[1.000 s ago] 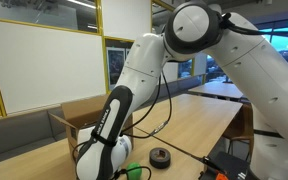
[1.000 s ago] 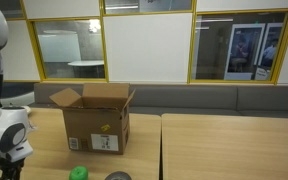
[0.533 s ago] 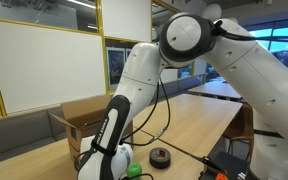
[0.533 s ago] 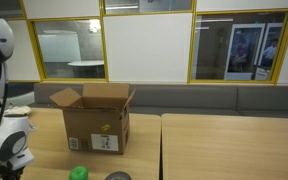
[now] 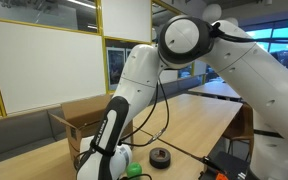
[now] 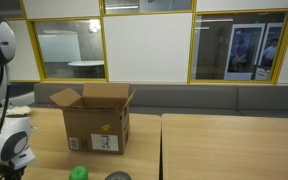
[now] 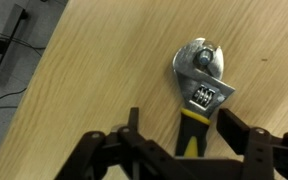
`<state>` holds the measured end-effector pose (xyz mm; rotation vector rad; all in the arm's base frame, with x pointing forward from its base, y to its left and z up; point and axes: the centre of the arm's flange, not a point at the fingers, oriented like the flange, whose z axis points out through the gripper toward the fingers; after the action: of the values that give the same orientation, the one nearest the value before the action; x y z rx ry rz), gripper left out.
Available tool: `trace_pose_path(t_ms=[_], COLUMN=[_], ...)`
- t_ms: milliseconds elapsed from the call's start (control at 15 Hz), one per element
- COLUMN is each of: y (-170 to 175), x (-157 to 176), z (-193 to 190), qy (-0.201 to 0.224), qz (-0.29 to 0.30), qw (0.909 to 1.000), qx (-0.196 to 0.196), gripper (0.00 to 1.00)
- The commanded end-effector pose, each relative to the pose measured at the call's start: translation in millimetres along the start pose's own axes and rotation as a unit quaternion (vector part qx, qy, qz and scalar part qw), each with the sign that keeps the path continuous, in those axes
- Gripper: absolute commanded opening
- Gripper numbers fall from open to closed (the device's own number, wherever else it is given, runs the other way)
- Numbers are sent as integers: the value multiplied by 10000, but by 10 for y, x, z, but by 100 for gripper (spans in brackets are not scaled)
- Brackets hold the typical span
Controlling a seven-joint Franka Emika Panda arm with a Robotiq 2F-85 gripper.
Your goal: Put the objects on the table and put them in the box, then slide the box to the right
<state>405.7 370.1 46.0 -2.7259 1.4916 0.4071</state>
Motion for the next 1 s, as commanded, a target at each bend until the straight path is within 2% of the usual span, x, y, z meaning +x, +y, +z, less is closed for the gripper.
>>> trace_pose_path(t_ms=[0, 333, 400, 467, 600, 933], y=[-65, -106, -104, -106, -101, -77], x=[21, 23, 25, 28, 39, 274], z=[-5, -30, -33, -37, -60, -400], qy=[-24, -24, -20, -17, 28, 390], qz=[-21, -15, -12, -10, -18, 1], qw=[9999, 9998, 9998, 9998, 9999, 9989], qx=[136, 180, 178, 178, 165, 276], gripper=[49, 12, 9, 13, 13, 13])
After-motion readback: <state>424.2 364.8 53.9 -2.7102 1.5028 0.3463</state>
